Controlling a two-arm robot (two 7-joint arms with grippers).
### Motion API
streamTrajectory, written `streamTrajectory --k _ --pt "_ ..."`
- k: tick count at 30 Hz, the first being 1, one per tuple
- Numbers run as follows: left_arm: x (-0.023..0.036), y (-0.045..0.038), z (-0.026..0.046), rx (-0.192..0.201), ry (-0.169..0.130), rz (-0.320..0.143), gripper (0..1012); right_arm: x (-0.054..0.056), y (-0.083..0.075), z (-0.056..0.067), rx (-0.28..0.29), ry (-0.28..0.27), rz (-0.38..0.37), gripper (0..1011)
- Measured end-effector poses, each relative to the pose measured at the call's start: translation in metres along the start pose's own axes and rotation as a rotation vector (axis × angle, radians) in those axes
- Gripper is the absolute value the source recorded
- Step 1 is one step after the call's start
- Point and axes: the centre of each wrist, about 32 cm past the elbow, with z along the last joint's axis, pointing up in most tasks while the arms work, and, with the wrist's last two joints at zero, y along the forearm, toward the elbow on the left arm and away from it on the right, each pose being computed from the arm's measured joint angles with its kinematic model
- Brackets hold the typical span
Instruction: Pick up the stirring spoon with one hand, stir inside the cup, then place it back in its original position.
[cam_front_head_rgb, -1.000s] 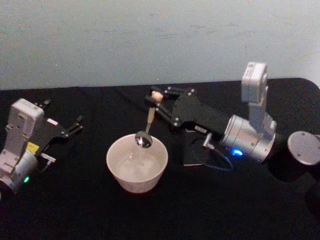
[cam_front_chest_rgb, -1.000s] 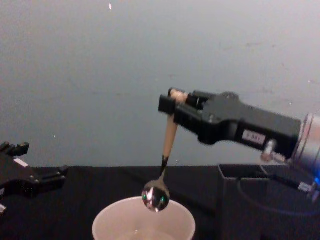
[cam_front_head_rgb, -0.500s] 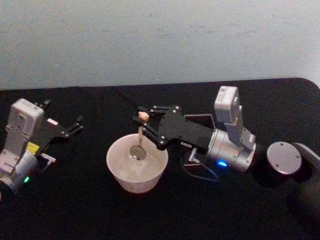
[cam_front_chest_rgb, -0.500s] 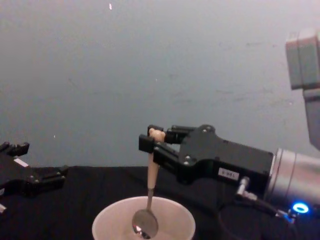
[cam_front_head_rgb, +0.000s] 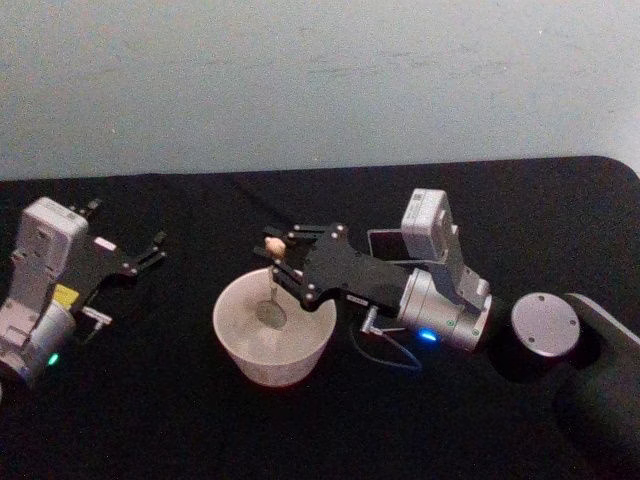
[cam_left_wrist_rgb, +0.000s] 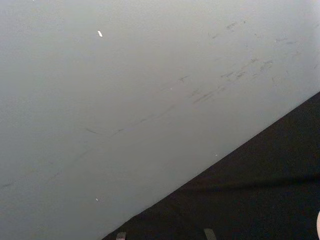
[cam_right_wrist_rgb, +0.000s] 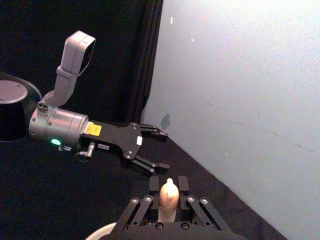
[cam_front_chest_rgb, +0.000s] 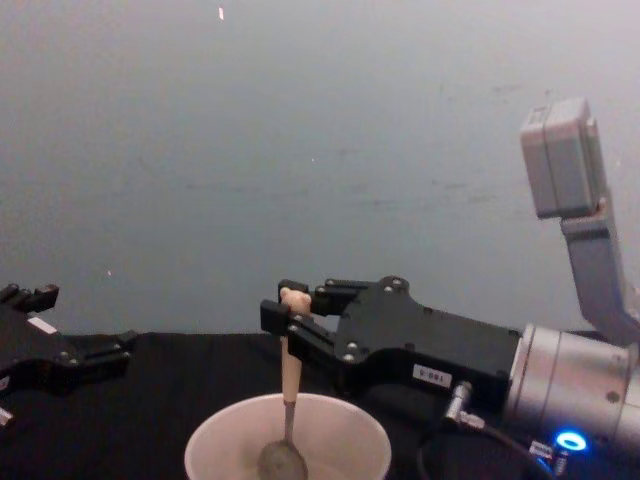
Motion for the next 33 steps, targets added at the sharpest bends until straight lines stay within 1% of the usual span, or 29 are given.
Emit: streamTrajectory --k 7,9,12,14,17,20,23,26,29,33 --pt "0.0000 0.0000 0.0000 0.000 0.000 0.000 1001 0.001 -0.001 -0.002 -0.011 -0.014 -0.020 211" --pt "0.0000 0.0000 0.0000 0.000 0.000 0.000 1002 0.004 -0.005 -0.001 -0.015 -0.020 -0.031 210" --pt "0.0000 0.0000 0.0000 0.000 0.000 0.000 1001 0.004 -0.009 0.000 -0.015 -0.025 -0.035 211" --pt "0.0000 0.0000 0.0000 0.000 0.000 0.000 1002 0.005 -0.011 0.001 -0.014 -0.028 -0.036 211" --pt "0.0000 0.0000 0.0000 0.000 0.000 0.000 1001 0.004 -0.019 0.004 -0.009 -0.030 -0.030 211" --pt "0.0000 0.0000 0.0000 0.000 0.000 0.000 1001 0.001 -0.025 0.007 -0.005 -0.028 -0.018 211" --pt "0.0000 0.0000 0.0000 0.000 0.000 0.000 1001 -0.004 -0.032 0.011 0.004 -0.018 0.013 211" --pt "0.0000 0.0000 0.0000 0.000 0.000 0.000 1001 -0.008 -0.033 0.013 0.010 -0.010 0.033 211" --pt "0.0000 0.0000 0.0000 0.000 0.000 0.000 1001 -0.014 -0.031 0.015 0.017 0.002 0.064 211" --pt "0.0000 0.0000 0.0000 0.000 0.000 0.000 1001 -0.019 -0.027 0.015 0.021 0.012 0.078 211"
